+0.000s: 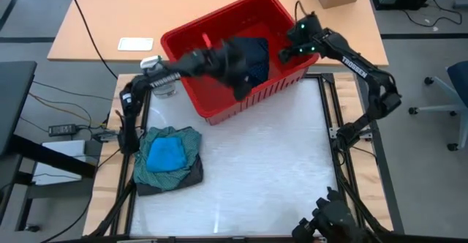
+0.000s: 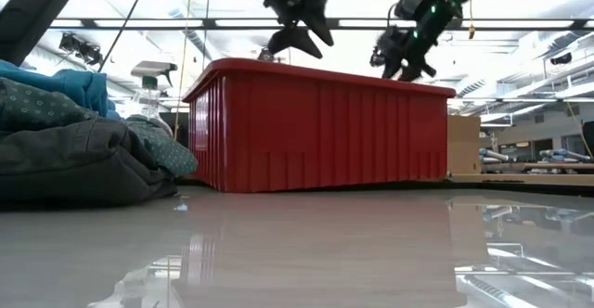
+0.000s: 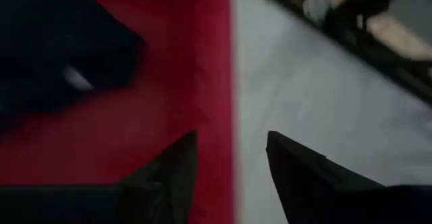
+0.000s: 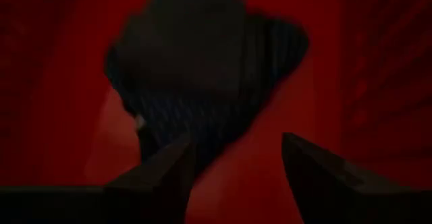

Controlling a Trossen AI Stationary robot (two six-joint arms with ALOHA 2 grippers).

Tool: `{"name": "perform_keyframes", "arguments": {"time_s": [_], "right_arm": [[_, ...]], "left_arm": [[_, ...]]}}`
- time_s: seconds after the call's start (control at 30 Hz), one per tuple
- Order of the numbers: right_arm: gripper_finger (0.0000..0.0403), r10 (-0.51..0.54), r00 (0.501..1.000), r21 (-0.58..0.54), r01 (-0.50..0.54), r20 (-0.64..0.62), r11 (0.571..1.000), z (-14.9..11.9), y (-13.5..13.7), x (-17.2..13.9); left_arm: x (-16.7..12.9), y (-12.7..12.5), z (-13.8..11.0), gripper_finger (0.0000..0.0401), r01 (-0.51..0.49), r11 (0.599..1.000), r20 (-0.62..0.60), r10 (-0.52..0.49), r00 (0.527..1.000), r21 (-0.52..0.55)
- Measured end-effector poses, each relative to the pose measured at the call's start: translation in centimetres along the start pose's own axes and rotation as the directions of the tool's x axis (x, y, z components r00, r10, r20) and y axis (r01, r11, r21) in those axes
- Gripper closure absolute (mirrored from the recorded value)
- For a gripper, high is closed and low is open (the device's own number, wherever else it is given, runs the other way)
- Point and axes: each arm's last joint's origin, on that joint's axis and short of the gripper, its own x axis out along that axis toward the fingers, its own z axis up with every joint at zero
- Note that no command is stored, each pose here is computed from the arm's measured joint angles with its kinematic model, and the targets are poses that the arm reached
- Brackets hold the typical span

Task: Fold laundry
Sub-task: Put the stack of clothes into the red bin

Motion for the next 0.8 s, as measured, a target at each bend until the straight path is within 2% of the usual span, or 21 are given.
{"name": "perform_keyframes", "arguments": {"time_s": [0.17, 0.27, 0.37, 0.5, 0.53, 0.63, 0.7, 0.8], "right_arm": [[0.0188, -0.042, 0.996, -0.001, 0.042, -0.080, 0.999, -3.5, -1.5, 3.1], [0.0195, -0.009, 0.996, 0.041, 0.013, -0.094, 0.999, -5.1, -2.2, 4.0], [0.0202, 0.028, 0.993, 0.059, -0.021, -0.117, 0.998, -6.5, -2.4, 4.7], [0.0208, 0.038, 0.987, 0.055, -0.030, -0.157, 0.998, -7.5, -2.3, 5.1], [0.0208, 0.068, 0.983, 0.082, -0.055, -0.168, 0.995, -7.6, -2.2, 5.2], [0.0209, 0.051, 0.987, 0.098, -0.037, -0.151, 0.995, -7.5, -1.8, 4.5], [0.0209, 0.067, 0.989, 0.126, -0.050, -0.135, 0.991, -7.3, -1.6, 3.8], [0.0209, 0.064, 0.985, 0.138, -0.042, -0.158, 0.990, -7.5, -1.1, 3.0]], "left_arm": [[2.2, -4.5, -2.8, 0.0235, 0.030, 0.997, -0.097, -0.037, 0.995, -0.078], [3.0, -6.8, -4.5, 0.0242, 0.037, 0.993, -0.153, -0.053, 0.987, -0.109], [4.4, -8.3, -6.7, 0.0245, -0.041, 0.994, -0.199, 0.019, 0.980, -0.103], [6.2, -8.5, -9.4, 0.0246, -0.195, 0.974, -0.228, 0.164, 0.960, -0.118], [6.5, -8.3, -9.9, 0.0246, -0.222, 0.967, -0.230, 0.190, 0.955, -0.124], [7.2, -7.6, -10.9, 0.0246, -0.265, 0.956, -0.252, 0.228, 0.941, -0.126], [7.2, -6.8, -11.0, 0.0246, -0.324, 0.940, -0.263, 0.286, 0.921, -0.111], [7.0, -5.8, -10.4, 0.0246, -0.340, 0.934, -0.277, 0.301, 0.912, -0.105]]}}
